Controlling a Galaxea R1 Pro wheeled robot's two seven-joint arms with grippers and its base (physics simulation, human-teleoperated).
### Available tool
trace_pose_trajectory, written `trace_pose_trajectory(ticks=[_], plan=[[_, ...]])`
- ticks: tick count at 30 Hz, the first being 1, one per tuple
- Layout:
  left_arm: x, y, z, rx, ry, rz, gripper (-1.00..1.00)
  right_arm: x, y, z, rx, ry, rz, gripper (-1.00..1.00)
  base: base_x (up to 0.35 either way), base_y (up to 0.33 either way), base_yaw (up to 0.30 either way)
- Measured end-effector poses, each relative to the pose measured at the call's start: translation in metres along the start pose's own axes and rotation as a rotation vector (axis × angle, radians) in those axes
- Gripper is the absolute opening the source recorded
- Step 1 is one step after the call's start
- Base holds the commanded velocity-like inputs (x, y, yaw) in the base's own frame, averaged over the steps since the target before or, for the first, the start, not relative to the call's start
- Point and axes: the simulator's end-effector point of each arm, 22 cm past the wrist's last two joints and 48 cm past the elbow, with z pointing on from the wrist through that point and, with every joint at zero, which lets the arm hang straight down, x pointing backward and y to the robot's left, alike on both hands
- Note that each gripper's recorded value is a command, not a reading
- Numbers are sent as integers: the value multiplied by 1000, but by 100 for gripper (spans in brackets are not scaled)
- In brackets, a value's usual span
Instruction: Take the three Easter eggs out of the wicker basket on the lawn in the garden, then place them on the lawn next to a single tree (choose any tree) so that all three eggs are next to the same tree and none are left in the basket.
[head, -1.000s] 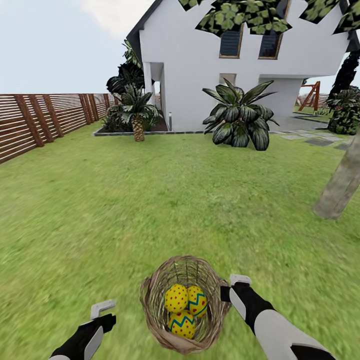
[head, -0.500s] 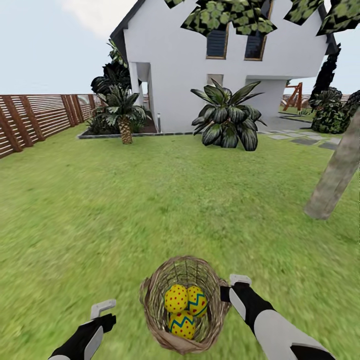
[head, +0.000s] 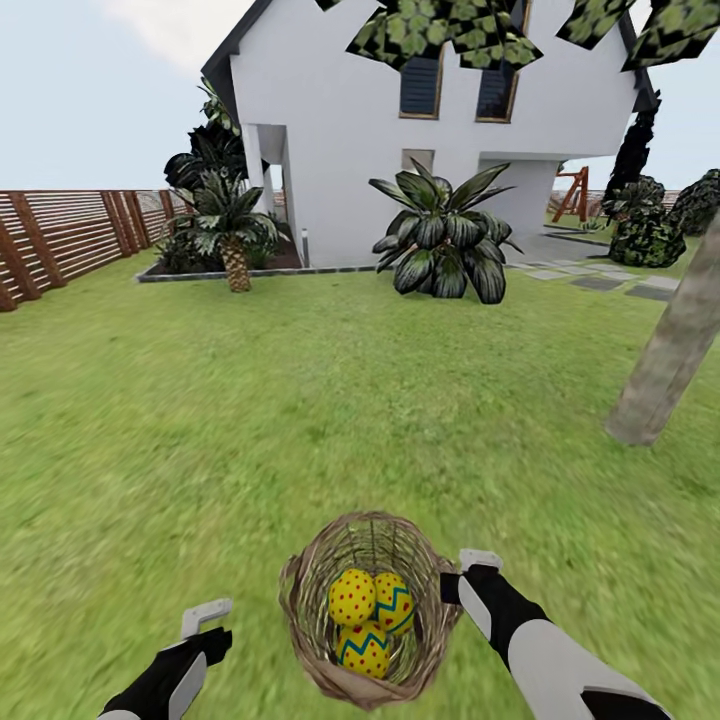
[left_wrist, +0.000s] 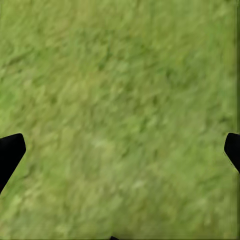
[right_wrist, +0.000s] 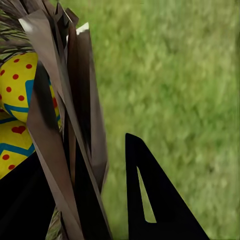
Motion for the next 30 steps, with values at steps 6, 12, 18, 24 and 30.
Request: trace_pose_trajectory(ticks=[6,12,18,24,30], plan=[[0,0,0,1,0,1,100,-1,0,0,0,-2,2,-100,341,0,-72],[-1,0,0,0,-2,3,100,-1,0,0,0,-3,0,-100,341,0,-17],[-1,0,0,0,-3,5,100,-1,0,-1,0,-3,-1,-100,341,0,0],[-1,0,0,0,-4,5,100,-1,0,-1,-2,-4,3,-100,341,0,-42],[-2,-1,-1,1,-6,4,100,-3,0,-1,-1,-6,1,-100,341,0,-67]])
